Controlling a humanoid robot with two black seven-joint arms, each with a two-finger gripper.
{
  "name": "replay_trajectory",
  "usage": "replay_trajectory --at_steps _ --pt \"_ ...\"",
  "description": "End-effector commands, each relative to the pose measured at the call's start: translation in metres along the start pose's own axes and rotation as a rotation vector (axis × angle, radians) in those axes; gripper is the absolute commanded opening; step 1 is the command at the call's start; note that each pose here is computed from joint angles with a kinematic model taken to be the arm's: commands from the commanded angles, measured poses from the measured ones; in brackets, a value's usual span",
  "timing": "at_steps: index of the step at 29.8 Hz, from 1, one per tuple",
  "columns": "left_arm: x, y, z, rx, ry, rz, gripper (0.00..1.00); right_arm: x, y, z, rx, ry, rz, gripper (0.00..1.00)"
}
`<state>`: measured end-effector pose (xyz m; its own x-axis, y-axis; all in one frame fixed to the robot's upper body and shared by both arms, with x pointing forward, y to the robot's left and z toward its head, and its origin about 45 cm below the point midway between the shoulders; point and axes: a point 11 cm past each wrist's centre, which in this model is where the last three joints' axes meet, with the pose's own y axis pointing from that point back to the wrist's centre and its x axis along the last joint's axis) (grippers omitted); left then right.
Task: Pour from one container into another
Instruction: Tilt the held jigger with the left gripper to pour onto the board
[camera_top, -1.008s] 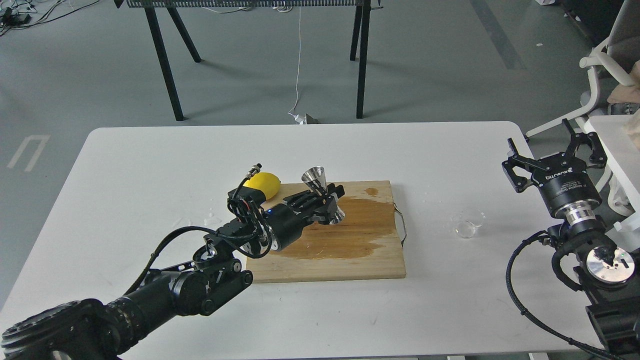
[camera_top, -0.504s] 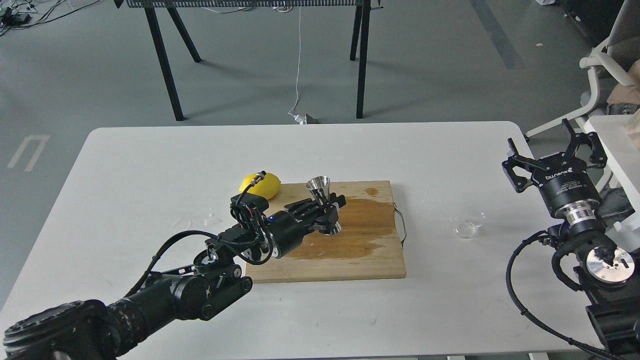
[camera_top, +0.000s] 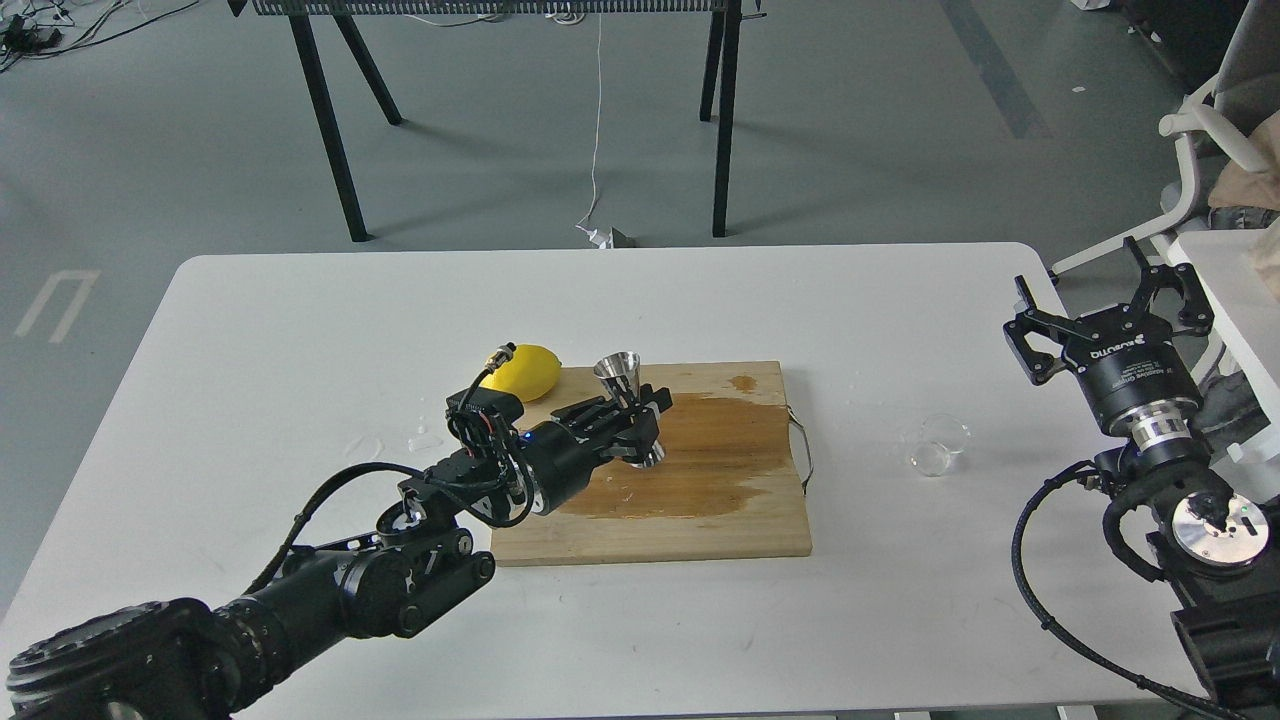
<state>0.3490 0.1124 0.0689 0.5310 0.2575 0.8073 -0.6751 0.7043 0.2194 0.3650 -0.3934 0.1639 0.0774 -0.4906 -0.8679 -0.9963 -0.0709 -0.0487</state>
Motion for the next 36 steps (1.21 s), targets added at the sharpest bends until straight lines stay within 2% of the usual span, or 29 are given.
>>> replay_trajectory --at_steps 1,36 --pt "0.0003 0.0000 -0.0001 0.000 0.000 0.001 0.27 0.0000 0.0000 0.0000 0.000 0.000 0.000 0.99" --pt "0.0049 -0.0003 -0.0004 0.004 -0.004 0.036 0.36 0.0005 0.0005 -0.0003 0.001 0.000 0.001 0.99"
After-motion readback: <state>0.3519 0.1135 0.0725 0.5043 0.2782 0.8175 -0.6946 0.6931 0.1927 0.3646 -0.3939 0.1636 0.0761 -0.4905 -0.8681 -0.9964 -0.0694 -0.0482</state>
